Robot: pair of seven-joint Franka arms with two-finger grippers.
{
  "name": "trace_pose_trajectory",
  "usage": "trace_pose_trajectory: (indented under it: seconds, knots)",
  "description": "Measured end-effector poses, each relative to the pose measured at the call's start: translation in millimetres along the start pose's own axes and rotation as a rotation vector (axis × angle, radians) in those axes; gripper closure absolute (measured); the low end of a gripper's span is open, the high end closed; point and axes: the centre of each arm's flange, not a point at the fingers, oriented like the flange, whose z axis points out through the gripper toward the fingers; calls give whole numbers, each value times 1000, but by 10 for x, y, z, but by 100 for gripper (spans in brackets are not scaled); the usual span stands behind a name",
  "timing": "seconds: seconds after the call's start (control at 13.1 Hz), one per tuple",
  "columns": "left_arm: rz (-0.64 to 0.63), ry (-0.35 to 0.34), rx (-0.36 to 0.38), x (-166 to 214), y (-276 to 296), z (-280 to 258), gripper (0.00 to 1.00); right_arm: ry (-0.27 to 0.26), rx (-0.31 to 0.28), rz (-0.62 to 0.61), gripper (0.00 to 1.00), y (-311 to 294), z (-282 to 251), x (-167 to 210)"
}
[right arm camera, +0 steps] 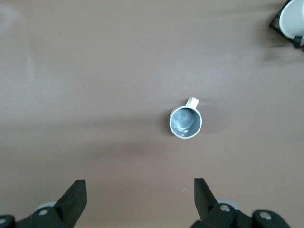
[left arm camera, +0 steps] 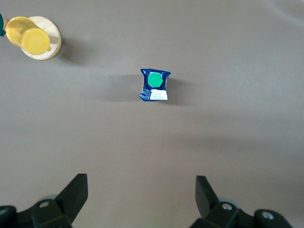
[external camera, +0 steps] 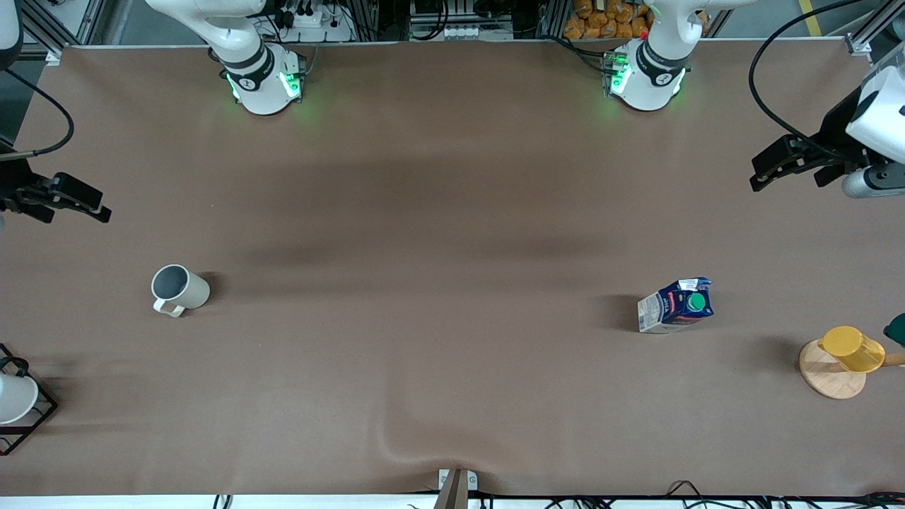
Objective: Place milk next to cup
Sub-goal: 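Move the right gripper to the mug while the left gripper nears the carton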
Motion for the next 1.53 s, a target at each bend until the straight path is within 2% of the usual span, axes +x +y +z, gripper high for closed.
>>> trace_pose_trajectory:
  seconds: [0.31,0.61,0.92,1.3,1.53]
  knots:
    - [-8,-7,1,9,-45,13,0,-10,1,20,0,-234,6,-8]
    - [-18,-7,11,22,-106,17,0,-41,-1,35,0,-173,123,13]
    - [-22,-30,47,105,-160,169,0,-113,-11,54,0,-56,535,158]
    - [-18,-106,52,373,-129,723,0,-223,-13,124,0,378,1297,375]
    - [-16,-124,51,468,-116,926,0,-221,-16,132,0,440,1553,484]
